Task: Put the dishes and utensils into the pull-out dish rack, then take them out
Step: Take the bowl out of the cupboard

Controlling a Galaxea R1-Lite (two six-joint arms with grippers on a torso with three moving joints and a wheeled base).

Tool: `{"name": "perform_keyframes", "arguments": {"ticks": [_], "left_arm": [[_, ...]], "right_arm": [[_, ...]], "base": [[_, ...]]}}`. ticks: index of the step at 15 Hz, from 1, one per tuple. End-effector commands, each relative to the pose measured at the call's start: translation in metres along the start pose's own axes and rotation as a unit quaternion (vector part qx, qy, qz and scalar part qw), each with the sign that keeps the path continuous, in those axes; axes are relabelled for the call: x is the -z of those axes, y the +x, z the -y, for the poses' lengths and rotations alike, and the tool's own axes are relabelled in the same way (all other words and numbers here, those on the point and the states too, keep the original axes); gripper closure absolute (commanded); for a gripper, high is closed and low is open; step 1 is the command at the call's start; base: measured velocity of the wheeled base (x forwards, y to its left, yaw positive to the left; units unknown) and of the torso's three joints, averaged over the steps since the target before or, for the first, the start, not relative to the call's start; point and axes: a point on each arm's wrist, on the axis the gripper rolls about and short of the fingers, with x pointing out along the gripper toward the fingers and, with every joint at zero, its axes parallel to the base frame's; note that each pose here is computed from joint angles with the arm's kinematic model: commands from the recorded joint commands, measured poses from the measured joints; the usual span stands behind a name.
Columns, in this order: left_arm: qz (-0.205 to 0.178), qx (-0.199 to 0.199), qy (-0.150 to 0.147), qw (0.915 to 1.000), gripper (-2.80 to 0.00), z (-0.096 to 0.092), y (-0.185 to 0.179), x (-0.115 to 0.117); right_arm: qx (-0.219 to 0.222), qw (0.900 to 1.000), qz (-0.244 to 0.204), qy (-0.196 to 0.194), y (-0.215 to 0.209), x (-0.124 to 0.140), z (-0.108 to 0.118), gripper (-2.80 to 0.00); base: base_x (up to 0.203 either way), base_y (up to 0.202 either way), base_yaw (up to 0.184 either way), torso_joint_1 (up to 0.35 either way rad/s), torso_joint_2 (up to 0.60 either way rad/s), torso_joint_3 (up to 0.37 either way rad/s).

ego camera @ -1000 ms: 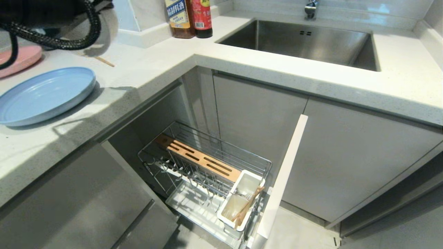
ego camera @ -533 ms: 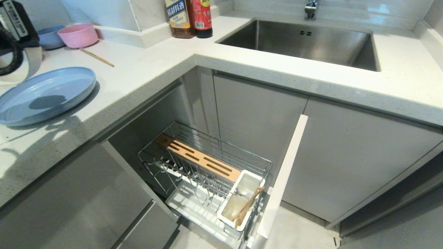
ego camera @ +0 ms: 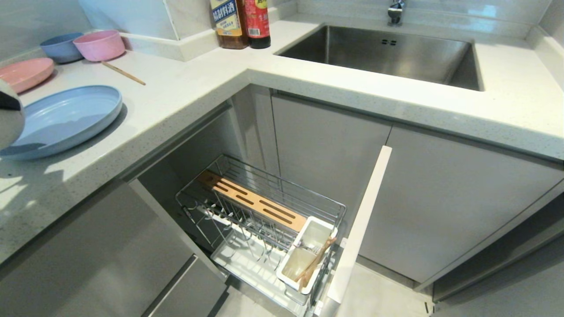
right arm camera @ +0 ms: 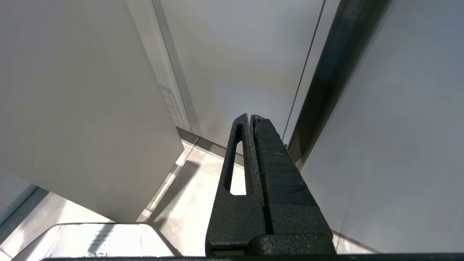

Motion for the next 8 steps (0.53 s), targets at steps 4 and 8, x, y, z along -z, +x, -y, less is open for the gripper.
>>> {"name": "perform_keyframes", "arguments": {"ticks": [4, 8], "left_arm": [[-0.017, 0.015, 0.001, 0.9997, 0.00, 0.0014, 0.0051, 0.0008], [-0.021, 0.026, 0.001, 0.9994, 0.00, 0.0024, 0.0062, 0.0007]], "right_arm": [[0.000, 1.000, -0.001, 0.000, 0.0001, 0.0004, 0.0000, 0.00], [0.000, 1.000, -0.001, 0.000, 0.0001, 0.0004, 0.0000, 0.00]], "base": [[0.000, 0.000, 0.000, 0.000, 0.00, 0.000], [0.000, 0.000, 0.000, 0.000, 0.00, 0.000]]}}
